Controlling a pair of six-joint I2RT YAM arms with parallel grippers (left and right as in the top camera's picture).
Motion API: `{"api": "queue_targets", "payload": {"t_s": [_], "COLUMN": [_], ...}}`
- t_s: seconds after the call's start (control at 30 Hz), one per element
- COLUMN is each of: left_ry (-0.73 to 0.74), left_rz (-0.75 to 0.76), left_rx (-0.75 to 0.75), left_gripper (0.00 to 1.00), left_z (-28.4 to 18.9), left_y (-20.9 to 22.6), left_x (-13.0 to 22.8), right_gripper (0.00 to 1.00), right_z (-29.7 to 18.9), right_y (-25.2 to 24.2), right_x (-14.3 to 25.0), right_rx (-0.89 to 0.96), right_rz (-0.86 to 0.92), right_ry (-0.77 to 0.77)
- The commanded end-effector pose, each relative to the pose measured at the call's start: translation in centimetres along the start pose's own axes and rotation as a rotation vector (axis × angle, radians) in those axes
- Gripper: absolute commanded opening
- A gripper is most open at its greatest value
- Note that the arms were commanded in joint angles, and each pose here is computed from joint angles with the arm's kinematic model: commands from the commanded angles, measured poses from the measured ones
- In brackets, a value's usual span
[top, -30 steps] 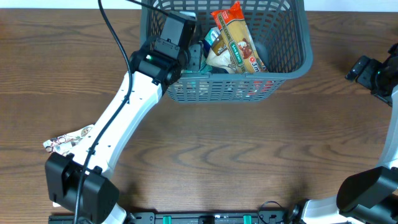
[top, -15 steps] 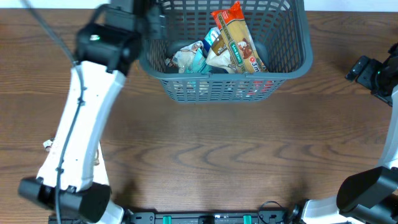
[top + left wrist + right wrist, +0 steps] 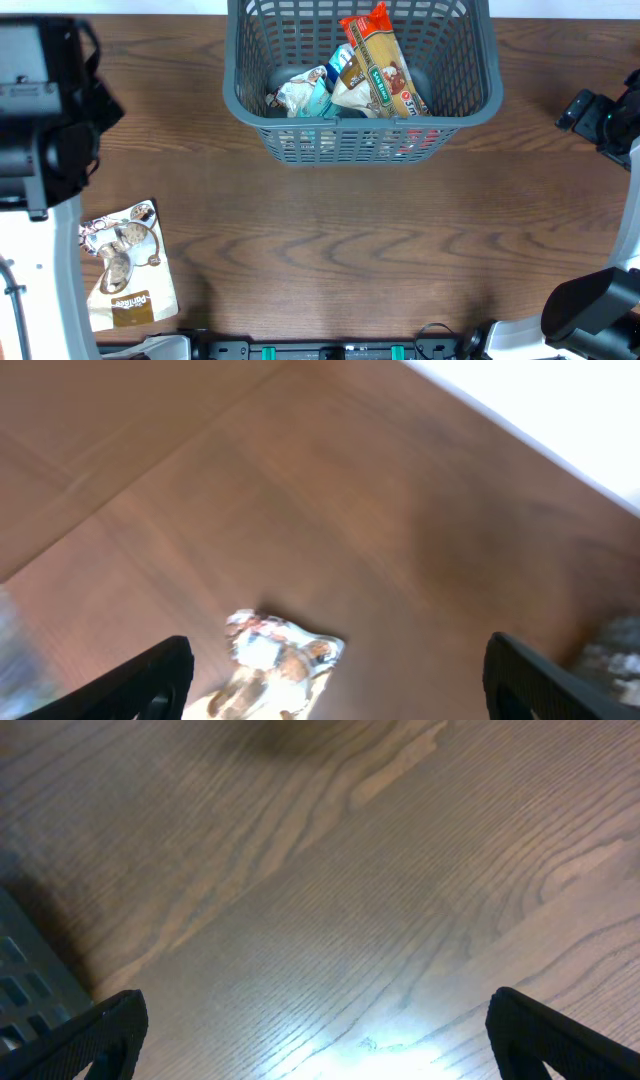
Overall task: Pack container
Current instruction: 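Withdraw the left gripper from the basket toward the left, then lower the left gripper onto the brown-and-white mushroom pouch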
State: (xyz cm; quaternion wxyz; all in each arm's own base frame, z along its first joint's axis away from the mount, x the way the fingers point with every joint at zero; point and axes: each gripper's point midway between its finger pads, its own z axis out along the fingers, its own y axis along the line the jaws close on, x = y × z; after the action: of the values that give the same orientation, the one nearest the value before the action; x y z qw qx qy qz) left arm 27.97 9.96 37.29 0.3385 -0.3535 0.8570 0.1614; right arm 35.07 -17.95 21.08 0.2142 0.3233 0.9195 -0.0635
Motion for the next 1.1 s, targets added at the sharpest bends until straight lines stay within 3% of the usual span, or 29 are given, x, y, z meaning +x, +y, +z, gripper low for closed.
{"api": "queue_targets", "payload": {"t_s": [0.0, 0.27, 0.8, 1.07], "left_ry": [0.018, 0.199, 0.541, 0.673], "left_rz": [-0.102, -0.168, -0.11, 0.018], "left_rx": [-0.108, -0.304, -0.328, -0.18], "left_gripper": [0.84, 0.84, 0.84, 0.84], "left_z": [0.3, 1.8, 9.7, 13.7], "left_y": [2.6, 7.7, 6.3, 4.6], "left_x": [0.3, 4.3, 16.4, 21.6], "right_gripper": [0.99, 0.99, 0.99, 0.99], "right_z": [-0.1, -0.1, -0.1, -0.1], "right_y": [-0.1, -0.1, -0.1, -0.1], "right_x": [0.0, 0.0, 0.0, 0.0], "right_rx": [0.003, 0.003, 0.003, 0.003], "right_rz": [0.012, 0.012, 0.012, 0.012], "right_ry": [-0.003, -0.003, -0.003, -0.003]}}
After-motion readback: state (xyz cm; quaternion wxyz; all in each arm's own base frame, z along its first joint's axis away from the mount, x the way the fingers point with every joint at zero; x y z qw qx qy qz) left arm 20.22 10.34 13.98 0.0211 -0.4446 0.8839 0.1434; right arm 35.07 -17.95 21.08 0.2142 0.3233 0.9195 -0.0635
